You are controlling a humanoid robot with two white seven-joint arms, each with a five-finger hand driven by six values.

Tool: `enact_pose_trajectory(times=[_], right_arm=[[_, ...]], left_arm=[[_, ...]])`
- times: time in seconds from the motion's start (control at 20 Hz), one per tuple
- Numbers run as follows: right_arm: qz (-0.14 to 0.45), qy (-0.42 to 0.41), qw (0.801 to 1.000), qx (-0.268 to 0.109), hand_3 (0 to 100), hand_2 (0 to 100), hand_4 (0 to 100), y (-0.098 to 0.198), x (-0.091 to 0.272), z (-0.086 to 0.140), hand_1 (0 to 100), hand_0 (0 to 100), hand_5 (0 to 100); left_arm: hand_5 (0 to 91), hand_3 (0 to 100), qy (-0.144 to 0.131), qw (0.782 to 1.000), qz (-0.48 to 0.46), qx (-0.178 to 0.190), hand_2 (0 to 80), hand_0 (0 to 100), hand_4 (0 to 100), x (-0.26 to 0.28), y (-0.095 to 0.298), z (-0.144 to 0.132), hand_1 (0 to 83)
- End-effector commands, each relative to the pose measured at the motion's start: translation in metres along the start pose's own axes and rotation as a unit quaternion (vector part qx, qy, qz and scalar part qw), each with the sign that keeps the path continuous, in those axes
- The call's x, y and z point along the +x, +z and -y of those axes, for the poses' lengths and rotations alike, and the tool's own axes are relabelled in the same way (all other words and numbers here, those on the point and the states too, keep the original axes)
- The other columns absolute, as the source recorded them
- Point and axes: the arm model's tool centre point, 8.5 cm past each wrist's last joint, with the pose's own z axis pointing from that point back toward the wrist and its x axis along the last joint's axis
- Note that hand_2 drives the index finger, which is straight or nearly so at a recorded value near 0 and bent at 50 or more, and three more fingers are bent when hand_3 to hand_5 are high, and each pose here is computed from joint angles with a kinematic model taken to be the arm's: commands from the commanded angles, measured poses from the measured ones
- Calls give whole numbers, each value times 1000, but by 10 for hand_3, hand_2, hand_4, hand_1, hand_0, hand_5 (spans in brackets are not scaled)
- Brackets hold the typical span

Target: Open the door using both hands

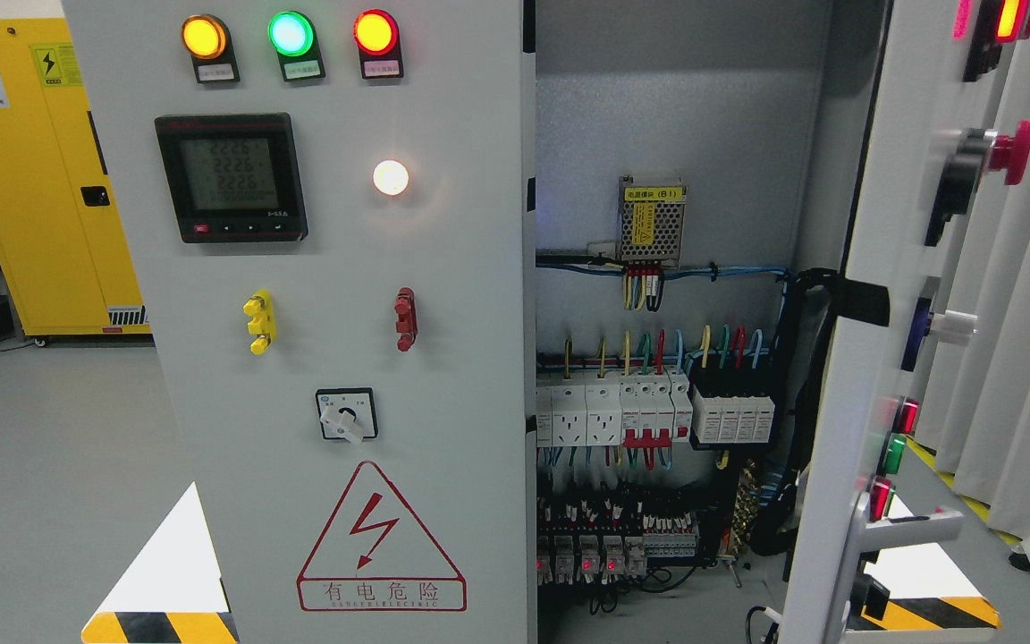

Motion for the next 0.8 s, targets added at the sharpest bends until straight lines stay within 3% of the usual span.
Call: enact_pose_trajectory(times=[0.0,0.15,0.4,0.75], right_arm=[[2,-19,1000,-15,0,0,0,2,0,19,119,201,0],[2,-19,1000,-15,0,0,0,2,0,20,119,200,0],[2,-19,1000,-15,0,0,0,2,0,20,118,201,0],[2,-19,1000,-15,0,0,0,2,0,20,119,200,0]], left_arm=[[0,0,-151,969,155,-121,0,0,0,180,30,-7,0],[0,0,-121,966,164,-161,0,0,0,217,52,-11,0],[0,0,-136,955,181,-192,0,0,0,273,67,-21,0],[0,0,-129,933,204,-266,0,0,0,358,59,4,0]])
